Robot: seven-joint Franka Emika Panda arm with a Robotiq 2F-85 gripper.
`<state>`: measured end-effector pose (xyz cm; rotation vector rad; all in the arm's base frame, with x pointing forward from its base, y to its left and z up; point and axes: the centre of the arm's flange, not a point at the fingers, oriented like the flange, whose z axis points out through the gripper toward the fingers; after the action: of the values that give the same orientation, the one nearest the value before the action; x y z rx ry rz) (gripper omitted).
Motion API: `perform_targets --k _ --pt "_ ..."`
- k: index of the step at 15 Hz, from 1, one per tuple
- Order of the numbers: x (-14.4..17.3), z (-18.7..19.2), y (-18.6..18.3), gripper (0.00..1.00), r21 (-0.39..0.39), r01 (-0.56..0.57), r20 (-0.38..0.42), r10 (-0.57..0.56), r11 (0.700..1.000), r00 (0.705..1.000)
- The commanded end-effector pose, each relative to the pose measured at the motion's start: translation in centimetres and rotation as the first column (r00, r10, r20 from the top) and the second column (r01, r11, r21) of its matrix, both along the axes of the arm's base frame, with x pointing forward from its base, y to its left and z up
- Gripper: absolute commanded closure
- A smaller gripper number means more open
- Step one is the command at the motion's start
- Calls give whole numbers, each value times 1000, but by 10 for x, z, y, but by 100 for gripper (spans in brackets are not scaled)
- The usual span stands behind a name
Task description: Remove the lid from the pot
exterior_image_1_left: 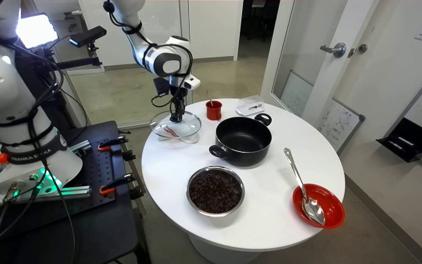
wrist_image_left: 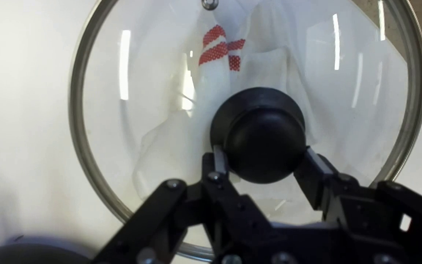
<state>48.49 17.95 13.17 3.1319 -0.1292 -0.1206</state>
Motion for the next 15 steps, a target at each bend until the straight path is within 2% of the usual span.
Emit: perform_targets --k 1,4,8,15 --pt "8 -12 4 76 -35 6 27 -5 999 1000" --pt "8 -19 3 76 -63 1 58 3 998 998" --pt "11 -25 1 76 -63 -3 101 10 998 995" --pt "10 -51 -1 76 -86 -13 72 19 996 997"
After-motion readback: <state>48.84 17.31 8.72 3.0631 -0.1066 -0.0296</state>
